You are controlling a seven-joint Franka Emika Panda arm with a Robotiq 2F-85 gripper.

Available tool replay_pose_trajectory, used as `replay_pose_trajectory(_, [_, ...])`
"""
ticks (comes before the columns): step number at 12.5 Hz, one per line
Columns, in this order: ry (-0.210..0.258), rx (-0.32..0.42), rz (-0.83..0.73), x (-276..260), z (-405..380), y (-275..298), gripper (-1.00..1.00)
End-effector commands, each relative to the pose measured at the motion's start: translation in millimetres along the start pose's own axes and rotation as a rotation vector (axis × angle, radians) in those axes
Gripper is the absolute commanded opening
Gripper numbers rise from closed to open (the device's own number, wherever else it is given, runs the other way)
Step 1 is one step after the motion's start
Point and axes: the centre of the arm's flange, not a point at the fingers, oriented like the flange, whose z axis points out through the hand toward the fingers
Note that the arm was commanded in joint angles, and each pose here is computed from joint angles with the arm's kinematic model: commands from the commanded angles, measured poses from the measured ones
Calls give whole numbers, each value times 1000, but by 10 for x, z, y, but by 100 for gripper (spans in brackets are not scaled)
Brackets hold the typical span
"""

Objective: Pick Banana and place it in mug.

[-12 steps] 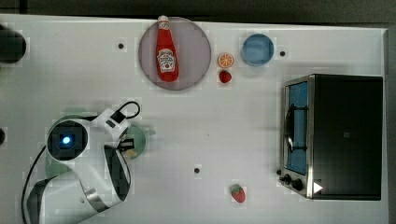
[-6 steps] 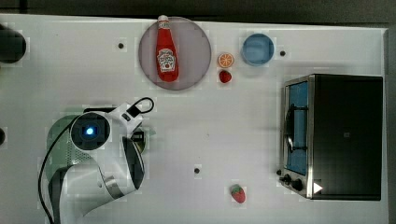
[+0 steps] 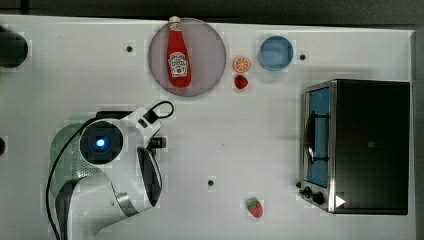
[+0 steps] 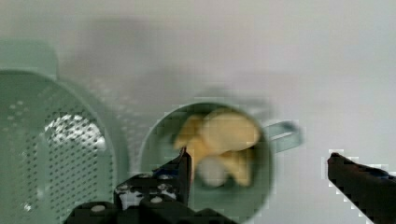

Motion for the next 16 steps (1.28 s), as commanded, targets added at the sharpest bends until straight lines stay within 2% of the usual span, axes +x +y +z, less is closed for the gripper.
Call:
replay_pose_trajectory(1, [170, 13, 118, 243, -1109, 326, 100])
replay_pose_trajectory(3, [162, -13, 189, 172, -1630, 681, 100])
replay_pose_trajectory(5, [119, -28, 277, 62, -2036, 1115, 100])
replay_pose_trajectory(6, [112, -23, 326, 28, -2215, 1363, 100])
replay_pose_trajectory(8, [151, -9, 408, 16, -2562, 1819, 100])
replay_pose_trajectory(10, [143, 3, 473, -15, -2783, 2143, 100])
replay_pose_trajectory(13, [119, 16, 721, -59, -3040, 2446, 100])
replay_pose_trajectory(14, [83, 10, 799, -101, -3078, 2457, 100])
replay_pose_trajectory(15, [61, 0, 825, -120, -3092, 2437, 100])
replay_pose_trajectory(16, [64, -7, 831, -116, -3126, 2424, 100])
